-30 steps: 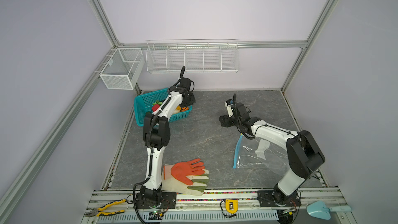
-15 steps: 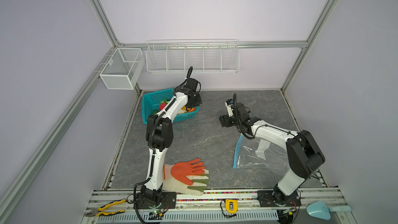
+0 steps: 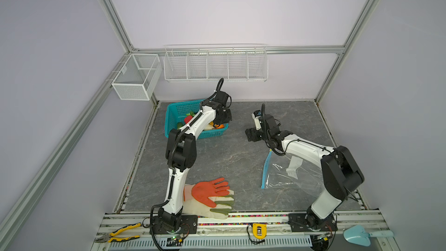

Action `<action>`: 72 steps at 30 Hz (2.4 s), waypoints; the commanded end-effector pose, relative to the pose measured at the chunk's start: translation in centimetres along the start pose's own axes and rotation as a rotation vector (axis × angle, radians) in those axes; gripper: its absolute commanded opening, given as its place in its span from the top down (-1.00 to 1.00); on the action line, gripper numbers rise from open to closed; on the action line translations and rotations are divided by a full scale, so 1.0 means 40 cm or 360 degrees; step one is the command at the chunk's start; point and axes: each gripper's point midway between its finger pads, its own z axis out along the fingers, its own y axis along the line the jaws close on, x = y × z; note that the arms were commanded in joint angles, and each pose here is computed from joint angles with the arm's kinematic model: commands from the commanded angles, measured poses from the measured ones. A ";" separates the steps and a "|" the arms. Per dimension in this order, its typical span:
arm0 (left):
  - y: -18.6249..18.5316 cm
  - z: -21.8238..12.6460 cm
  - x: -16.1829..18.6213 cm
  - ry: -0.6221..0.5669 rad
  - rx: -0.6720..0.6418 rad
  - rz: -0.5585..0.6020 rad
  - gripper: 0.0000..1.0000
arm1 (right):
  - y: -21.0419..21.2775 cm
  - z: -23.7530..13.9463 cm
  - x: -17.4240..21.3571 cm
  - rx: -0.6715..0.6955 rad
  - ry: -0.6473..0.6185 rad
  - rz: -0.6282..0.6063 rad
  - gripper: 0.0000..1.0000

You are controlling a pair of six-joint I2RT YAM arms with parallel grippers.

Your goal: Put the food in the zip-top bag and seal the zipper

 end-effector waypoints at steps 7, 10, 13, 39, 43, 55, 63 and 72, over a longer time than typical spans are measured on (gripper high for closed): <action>-0.064 -0.011 0.074 0.0108 0.0184 0.0054 0.67 | 0.014 -0.008 -0.024 -0.0031 -0.0048 0.0052 -0.77; -0.079 -0.015 0.089 0.0116 0.0212 0.0070 0.67 | 0.018 -0.007 -0.026 -0.0040 -0.0051 0.0060 -0.77; -0.100 -0.016 0.104 0.0130 0.0230 0.0094 0.67 | 0.021 -0.003 -0.027 -0.0048 -0.0050 0.0062 -0.77; 0.244 -0.313 0.165 -0.0090 0.0004 -0.0261 -0.55 | 0.133 -0.035 -0.031 -0.0289 -0.0062 -0.0205 -0.77; 0.349 -0.322 0.218 -0.0032 -0.0083 -0.0383 -0.66 | 0.163 -0.032 -0.034 -0.0318 -0.0059 -0.0294 -0.77; 0.418 -0.302 0.194 -0.0061 -0.0048 -0.0574 -0.89 | 0.212 0.012 -0.038 -0.0215 0.0000 -0.0546 -0.77; 0.393 -0.268 0.124 -0.0093 0.0052 -0.0611 -0.87 | 0.208 0.036 -0.024 -0.0180 0.0040 -0.0590 -0.77; 0.360 -0.247 0.080 -0.0106 0.0129 -0.0600 -0.82 | 0.194 0.057 -0.017 -0.0118 0.0069 -0.0596 -0.77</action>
